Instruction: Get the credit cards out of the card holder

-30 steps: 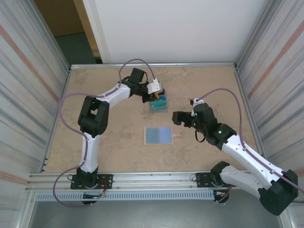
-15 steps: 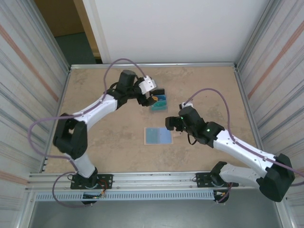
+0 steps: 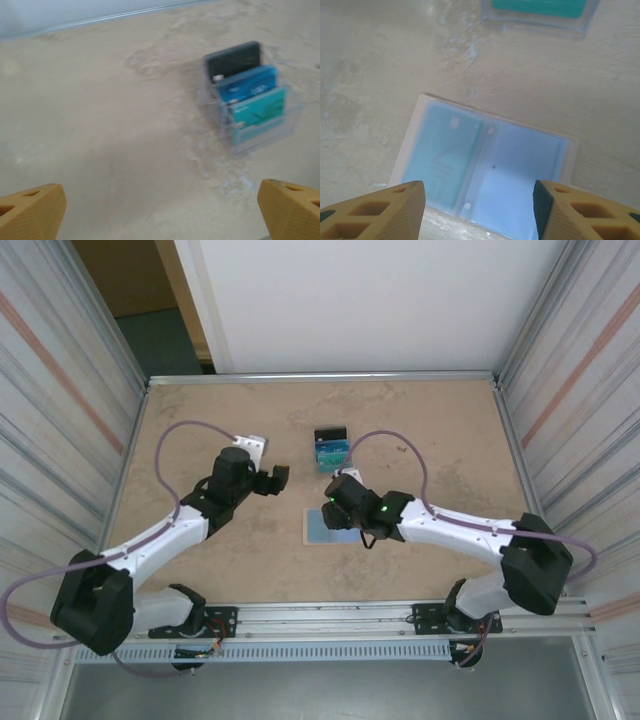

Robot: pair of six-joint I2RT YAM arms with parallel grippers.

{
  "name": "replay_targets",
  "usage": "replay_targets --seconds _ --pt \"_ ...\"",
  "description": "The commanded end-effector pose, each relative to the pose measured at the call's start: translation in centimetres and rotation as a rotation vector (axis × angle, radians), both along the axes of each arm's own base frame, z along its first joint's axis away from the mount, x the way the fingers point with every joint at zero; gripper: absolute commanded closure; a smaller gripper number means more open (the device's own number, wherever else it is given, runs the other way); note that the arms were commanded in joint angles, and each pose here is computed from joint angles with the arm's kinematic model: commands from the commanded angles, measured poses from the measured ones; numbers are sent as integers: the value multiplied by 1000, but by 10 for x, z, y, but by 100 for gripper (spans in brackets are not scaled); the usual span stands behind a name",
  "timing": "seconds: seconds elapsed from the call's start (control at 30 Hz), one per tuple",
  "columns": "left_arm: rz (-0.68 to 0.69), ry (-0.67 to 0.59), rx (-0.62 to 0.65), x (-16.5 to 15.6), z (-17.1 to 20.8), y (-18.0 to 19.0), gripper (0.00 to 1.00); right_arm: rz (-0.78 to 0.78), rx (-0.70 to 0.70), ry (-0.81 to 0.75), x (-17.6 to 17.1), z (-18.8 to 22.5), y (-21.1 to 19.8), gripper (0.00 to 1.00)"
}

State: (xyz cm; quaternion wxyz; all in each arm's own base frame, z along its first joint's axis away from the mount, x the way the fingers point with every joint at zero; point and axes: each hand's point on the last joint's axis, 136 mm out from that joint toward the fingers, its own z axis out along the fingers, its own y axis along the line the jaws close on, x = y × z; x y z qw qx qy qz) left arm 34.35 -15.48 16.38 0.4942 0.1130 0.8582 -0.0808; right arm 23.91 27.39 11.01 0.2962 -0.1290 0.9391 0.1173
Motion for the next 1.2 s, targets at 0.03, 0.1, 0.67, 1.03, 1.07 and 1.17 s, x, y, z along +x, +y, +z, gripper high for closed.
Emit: replay_targets --seconds 0.03,0.1,0.67,1.03,1.07,1.17 --pt "388 20 -54 -7 -5 60 3 51 -7 51 -3 -10 24 41" --pt "431 51 -39 -12 -13 67 3 70 -21 81 -5 -19 34 42" --pt "452 75 -132 -35 -29 73 1 104 -154 193 -8 -75 55 49" --pt "455 33 -177 -41 -22 77 1 103 -178 250 -18 -100 49 45" --pt "456 34 -178 -41 -21 77 1 99 -185 254 -19 -103 46 45" --pt "456 38 -178 -42 -20 77 1 94 -196 260 -22 -108 41 51"
